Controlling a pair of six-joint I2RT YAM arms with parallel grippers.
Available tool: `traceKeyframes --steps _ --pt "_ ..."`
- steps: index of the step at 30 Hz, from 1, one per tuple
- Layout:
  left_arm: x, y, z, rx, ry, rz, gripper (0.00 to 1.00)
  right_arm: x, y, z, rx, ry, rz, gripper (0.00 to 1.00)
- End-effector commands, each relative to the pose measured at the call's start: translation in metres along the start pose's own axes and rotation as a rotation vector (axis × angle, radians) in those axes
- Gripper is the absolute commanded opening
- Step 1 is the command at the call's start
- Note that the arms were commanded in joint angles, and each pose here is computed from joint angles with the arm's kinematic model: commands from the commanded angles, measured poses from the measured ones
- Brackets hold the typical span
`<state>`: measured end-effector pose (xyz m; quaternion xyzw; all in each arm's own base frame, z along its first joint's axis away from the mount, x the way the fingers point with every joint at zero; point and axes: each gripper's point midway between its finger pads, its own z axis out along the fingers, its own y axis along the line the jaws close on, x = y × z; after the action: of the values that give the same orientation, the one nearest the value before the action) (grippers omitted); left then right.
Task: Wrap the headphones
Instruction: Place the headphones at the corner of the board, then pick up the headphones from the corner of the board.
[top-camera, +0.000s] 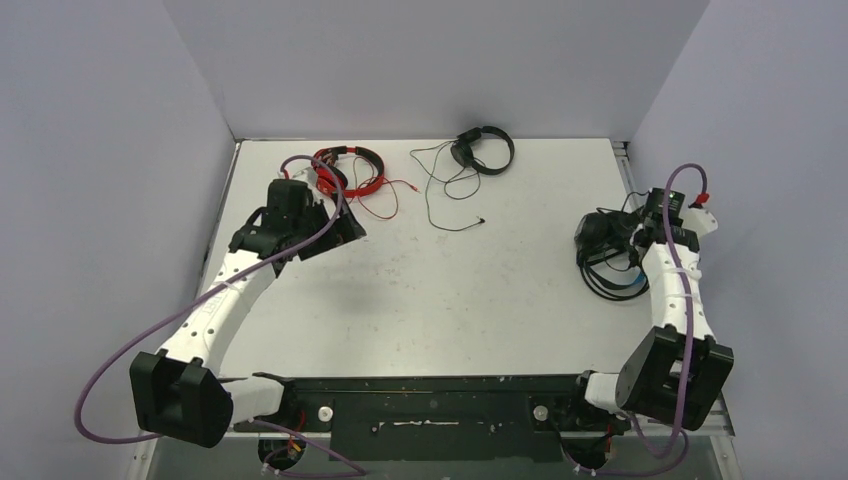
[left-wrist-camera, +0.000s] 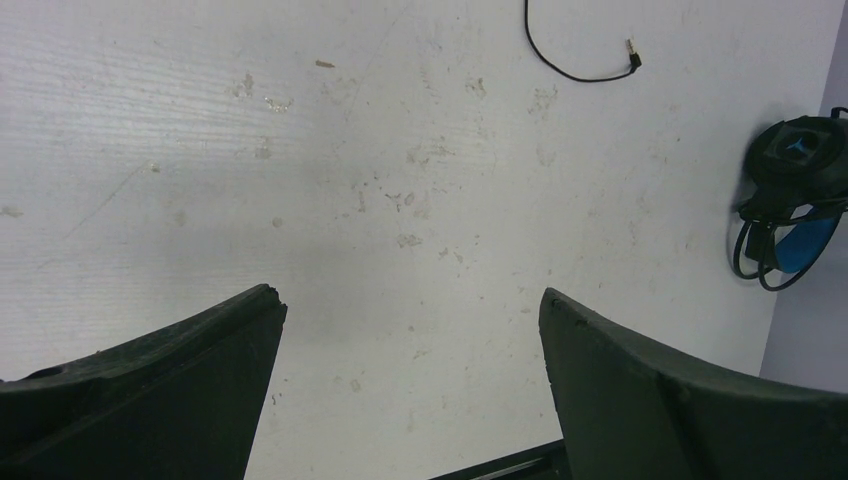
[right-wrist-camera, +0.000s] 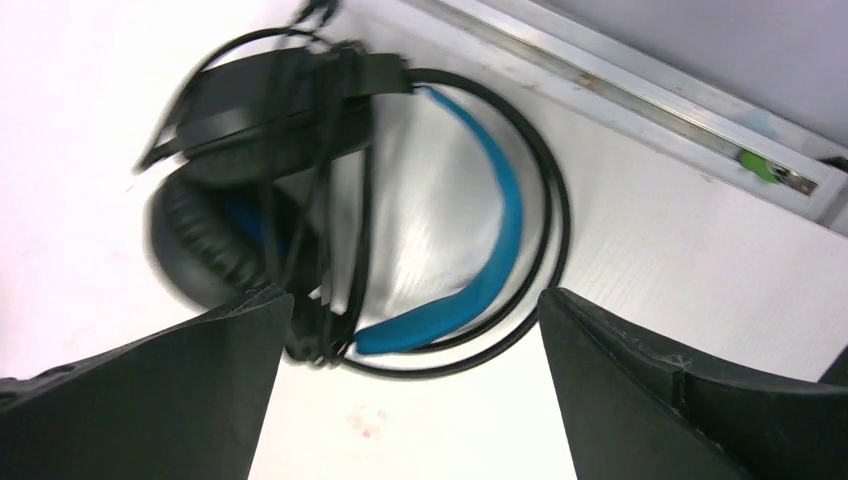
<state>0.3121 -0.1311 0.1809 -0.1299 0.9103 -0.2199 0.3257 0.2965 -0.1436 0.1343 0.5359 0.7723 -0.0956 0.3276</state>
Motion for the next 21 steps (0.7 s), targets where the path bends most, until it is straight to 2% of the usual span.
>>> traceKeyframes --steps 1,11,21 --pt "-0.036 -0.015 -0.013 0.006 -0.114 0.019 0.97 -0.023 0.044 -0.048 -0.162 -0.118 -0.105 0.99" --pt "-0.044 0.001 -0.025 -0.078 -0.144 0.044 0.97 0.019 0.163 -0.102 -0.444 -0.128 -0.398 0.95" --pt "-0.044 0.009 -0.03 -0.105 -0.166 0.038 0.98 0.066 0.264 -0.082 -0.555 -0.053 -0.535 0.94"
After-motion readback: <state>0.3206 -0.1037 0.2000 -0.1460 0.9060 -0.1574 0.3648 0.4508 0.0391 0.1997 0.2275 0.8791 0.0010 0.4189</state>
